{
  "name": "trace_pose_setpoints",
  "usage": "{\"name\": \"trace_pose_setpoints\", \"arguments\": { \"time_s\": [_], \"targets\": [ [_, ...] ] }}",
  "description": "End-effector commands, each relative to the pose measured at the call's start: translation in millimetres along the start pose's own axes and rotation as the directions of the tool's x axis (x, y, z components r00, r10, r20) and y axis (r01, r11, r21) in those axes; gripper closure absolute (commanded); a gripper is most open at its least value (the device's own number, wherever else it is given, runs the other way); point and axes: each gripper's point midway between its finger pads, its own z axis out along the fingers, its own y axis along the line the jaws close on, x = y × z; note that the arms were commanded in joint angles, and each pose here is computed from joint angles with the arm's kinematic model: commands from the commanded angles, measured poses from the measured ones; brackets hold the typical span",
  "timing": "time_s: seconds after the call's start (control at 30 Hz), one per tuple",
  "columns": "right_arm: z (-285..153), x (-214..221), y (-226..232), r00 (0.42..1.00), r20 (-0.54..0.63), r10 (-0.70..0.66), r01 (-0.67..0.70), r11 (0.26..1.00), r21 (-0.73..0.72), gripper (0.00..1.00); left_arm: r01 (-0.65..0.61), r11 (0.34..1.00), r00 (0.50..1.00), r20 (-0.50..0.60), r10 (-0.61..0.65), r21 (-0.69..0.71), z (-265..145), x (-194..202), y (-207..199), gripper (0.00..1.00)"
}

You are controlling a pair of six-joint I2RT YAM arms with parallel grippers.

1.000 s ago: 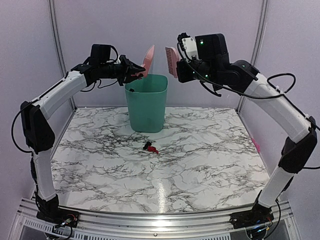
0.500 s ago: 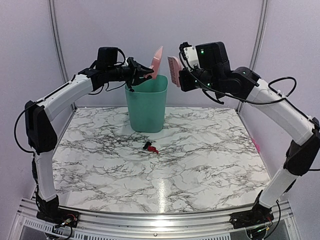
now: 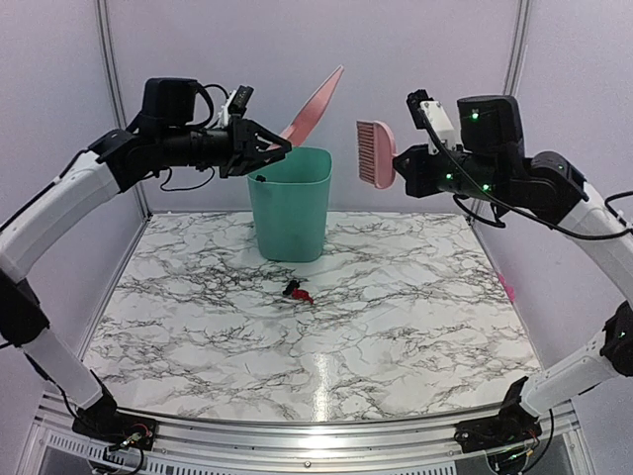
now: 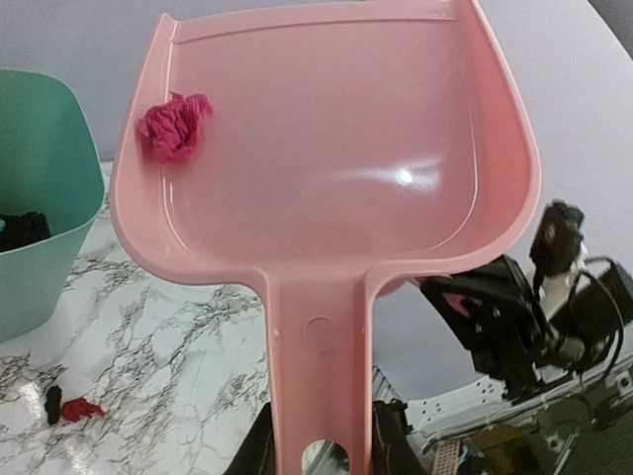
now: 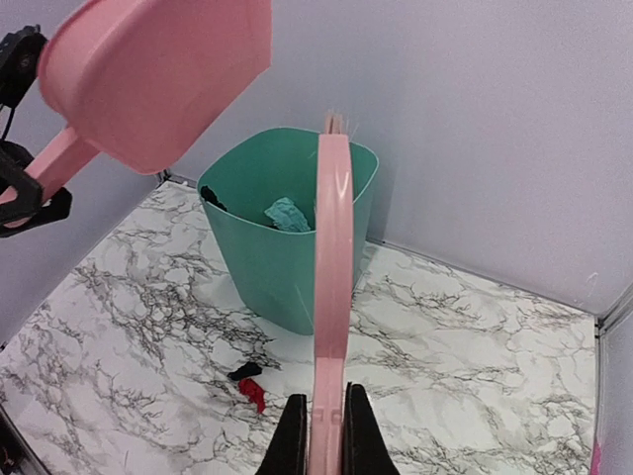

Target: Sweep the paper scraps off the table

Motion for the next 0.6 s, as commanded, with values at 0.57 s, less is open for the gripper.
{"name": "trace_pose_setpoints", "arguments": {
  "time_s": [0.57],
  "targets": [
    [140.4,141.1,84.1,0.812,-0.318,-0.490,0.453,0.872,-0.187,1.00,-0.181,0.786,0.982,-0.154,0.111,-0.592,-163.3,184.8,132.8,1.00]
  ]
}}
